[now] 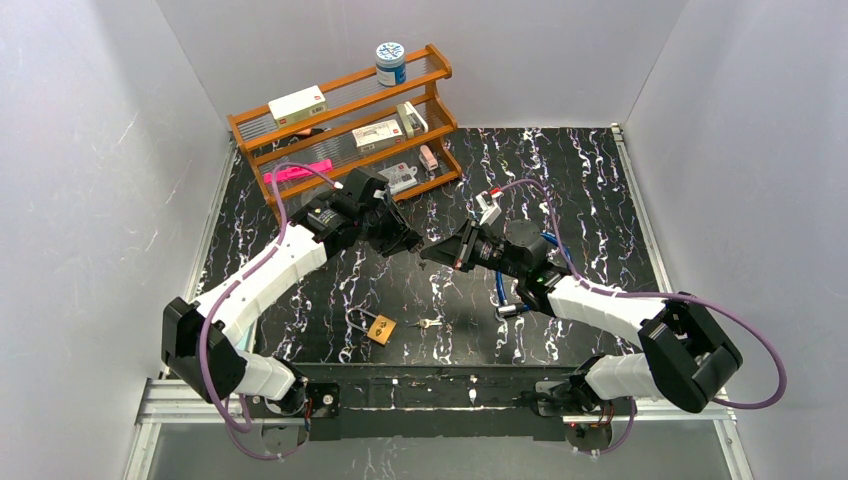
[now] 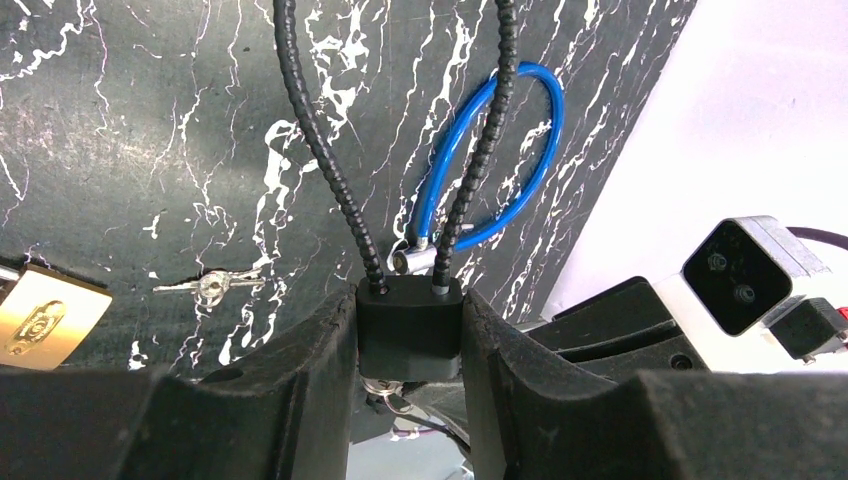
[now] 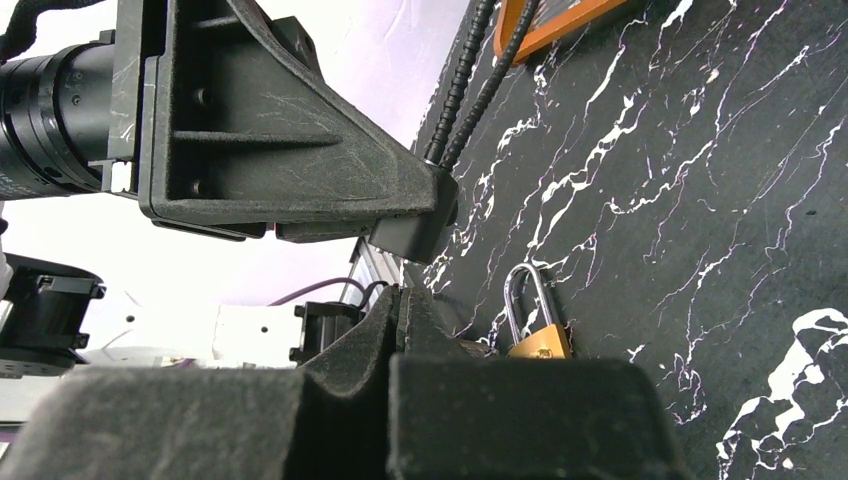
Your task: Unlock with the key
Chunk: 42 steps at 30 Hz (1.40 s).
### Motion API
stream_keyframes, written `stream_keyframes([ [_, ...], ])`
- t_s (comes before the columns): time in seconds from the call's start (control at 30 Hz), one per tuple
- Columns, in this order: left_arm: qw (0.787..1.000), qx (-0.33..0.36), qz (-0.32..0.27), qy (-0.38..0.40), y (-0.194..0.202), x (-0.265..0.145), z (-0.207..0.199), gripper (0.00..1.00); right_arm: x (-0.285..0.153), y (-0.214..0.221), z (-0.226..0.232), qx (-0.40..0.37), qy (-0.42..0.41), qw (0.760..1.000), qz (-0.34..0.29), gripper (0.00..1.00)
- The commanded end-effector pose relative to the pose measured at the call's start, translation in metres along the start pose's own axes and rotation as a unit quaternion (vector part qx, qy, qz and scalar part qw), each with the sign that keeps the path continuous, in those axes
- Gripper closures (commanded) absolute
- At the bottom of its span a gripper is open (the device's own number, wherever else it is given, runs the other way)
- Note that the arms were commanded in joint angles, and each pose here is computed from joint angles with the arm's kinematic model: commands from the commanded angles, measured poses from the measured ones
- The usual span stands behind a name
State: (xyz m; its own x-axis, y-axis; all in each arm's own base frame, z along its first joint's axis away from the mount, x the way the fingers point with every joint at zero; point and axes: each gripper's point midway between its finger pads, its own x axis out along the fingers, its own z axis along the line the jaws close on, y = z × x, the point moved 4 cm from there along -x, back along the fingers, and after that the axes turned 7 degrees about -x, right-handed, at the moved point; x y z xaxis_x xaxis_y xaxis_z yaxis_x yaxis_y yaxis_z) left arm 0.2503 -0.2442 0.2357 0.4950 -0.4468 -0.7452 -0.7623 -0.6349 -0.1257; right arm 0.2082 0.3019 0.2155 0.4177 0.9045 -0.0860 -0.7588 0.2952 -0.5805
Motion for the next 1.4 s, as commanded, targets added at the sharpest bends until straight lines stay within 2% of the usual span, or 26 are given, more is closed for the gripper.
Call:
stream_keyframes([
  [0.0, 1.000, -0.005, 0.002, 0.013, 0.002, -0.012, -0.001, 1.00, 0.002, -0.020, 0.012, -0.035, -0.015, 0.998, -0.043, 0.99],
  [0.37, 1.000, -0.019, 0.004, 0.006, 0.003, -0.010, -0.001, 1.00, 0.008, -0.018, 0.000, -0.034, 0.010, 0.999, -0.035, 0.99],
  [0.67, 0.998, -0.046, -0.036, -0.024, -0.007, 0.007, 0.006, 1.00, 0.041, -0.026, -0.009, -0.030, 0.094, 0.995, -0.018, 0.99],
  [1.07, 0.995, -0.093, -0.030, -0.035, -0.004, 0.013, 0.003, 1.00, 0.065, -0.026, -0.005, -0.039, 0.165, 0.985, -0.020, 0.99],
  [1.33, 0.997, -0.075, -0.032, -0.017, -0.003, 0.007, 0.004, 1.00, 0.059, -0.018, 0.000, -0.051, 0.122, 0.991, -0.027, 0.99],
  [1.37, 0.997, -0.070, -0.038, -0.014, -0.004, 0.006, 0.006, 1.00, 0.056, -0.017, 0.003, -0.052, 0.113, 0.992, -0.025, 0.94],
])
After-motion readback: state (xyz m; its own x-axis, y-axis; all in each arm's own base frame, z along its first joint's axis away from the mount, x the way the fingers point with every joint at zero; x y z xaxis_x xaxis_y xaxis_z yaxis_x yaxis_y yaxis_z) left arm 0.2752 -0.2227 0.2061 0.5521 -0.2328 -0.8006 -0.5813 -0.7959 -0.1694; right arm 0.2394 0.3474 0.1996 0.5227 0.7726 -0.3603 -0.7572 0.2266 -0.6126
